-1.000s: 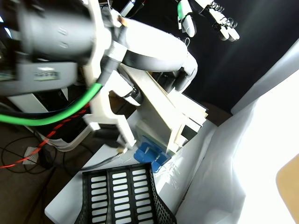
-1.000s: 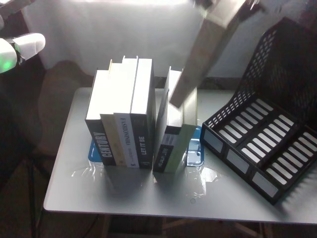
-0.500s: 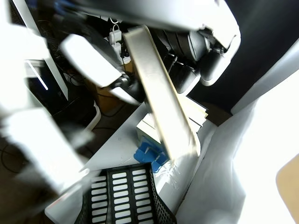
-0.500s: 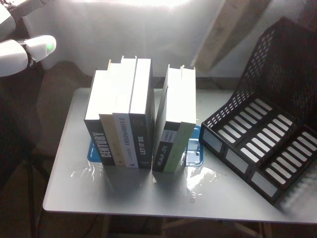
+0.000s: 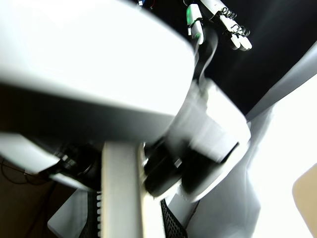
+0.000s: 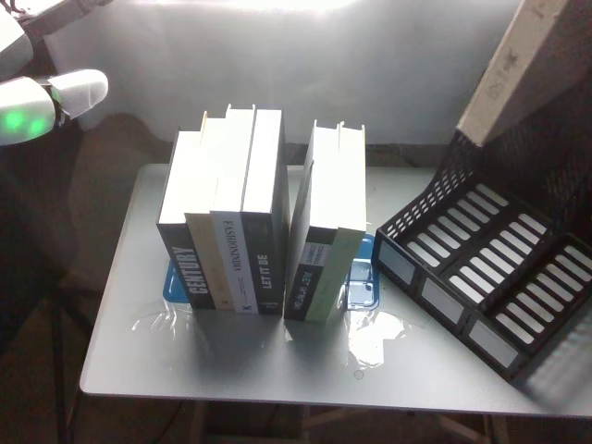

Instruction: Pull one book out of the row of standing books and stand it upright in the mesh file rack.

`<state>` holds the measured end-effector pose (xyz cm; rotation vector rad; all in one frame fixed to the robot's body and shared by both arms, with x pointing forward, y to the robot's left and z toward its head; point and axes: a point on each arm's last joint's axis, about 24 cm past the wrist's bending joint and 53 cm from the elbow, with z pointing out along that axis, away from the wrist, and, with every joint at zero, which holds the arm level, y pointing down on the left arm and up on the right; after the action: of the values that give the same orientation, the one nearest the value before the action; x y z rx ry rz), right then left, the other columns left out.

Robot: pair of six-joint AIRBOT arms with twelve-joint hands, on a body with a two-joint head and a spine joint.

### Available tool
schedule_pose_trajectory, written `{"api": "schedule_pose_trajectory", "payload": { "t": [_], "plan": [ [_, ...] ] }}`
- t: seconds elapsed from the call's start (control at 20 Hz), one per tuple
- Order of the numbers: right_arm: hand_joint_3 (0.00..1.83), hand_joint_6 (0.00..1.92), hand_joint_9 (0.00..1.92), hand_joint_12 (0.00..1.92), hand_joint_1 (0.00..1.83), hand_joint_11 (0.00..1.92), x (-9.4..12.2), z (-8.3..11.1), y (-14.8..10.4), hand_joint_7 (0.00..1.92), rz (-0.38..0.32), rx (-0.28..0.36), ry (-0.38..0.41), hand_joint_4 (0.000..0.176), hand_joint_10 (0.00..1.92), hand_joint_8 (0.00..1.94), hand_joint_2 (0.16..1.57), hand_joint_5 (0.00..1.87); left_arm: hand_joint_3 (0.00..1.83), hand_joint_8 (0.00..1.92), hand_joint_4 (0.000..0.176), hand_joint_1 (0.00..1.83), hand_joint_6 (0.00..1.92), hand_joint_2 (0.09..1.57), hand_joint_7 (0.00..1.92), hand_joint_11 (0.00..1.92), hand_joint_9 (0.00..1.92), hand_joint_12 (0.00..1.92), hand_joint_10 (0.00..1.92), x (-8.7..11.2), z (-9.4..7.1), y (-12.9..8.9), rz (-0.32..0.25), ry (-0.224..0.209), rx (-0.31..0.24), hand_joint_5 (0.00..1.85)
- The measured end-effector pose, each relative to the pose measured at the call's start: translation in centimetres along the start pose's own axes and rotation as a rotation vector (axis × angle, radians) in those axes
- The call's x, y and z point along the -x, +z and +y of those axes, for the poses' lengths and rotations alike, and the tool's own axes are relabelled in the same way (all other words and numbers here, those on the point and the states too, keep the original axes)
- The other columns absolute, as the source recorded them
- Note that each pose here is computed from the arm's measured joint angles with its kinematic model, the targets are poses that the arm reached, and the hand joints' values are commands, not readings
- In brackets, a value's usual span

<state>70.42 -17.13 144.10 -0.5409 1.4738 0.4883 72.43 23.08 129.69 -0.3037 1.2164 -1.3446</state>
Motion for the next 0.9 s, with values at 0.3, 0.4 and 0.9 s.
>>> {"api": "schedule_pose_trajectory", "payload": {
  "t": [0.3, 0.4, 0.9],
  "plan": [
    [0.00, 1.08, 0.85, 1.77, 1.37, 0.73, -3.9, -0.3, 0.8, 0.90, 0.090, -0.008, 0.007, 0.000, 1.46, 1.10, 1.16, 0.84, 0.00, 0.00, 0.010, 0.50, 0.01, 1.46, 0.00, 0.00, 0.00, 0.00, 0.00, -0.2, 0.0, -0.1, 0.002, -0.011, 0.000, 0.07],
    [0.00, 0.96, 1.05, 1.91, 1.25, 1.13, -4.3, -0.4, 1.1, 0.90, 0.095, -0.015, 0.012, 0.000, 1.87, 1.39, 1.17, 0.88, 0.00, 0.00, 0.003, 0.49, 0.01, 1.45, 0.00, 0.00, 0.00, 0.00, 0.00, -0.5, 0.0, -0.2, 0.003, -0.024, 0.003, 0.07],
    [0.00, 0.98, 0.98, 1.76, 1.35, 0.98, -9.4, 1.0, 5.7, 0.95, 0.196, -0.009, -0.026, 0.000, 1.44, 1.06, 1.14, 0.86, 0.01, 0.00, 0.000, 0.45, 0.00, 1.49, 0.00, 0.00, 0.00, 0.00, 0.00, -0.9, 0.5, -0.8, 0.010, -0.031, 0.010, 0.06]
  ]
}}
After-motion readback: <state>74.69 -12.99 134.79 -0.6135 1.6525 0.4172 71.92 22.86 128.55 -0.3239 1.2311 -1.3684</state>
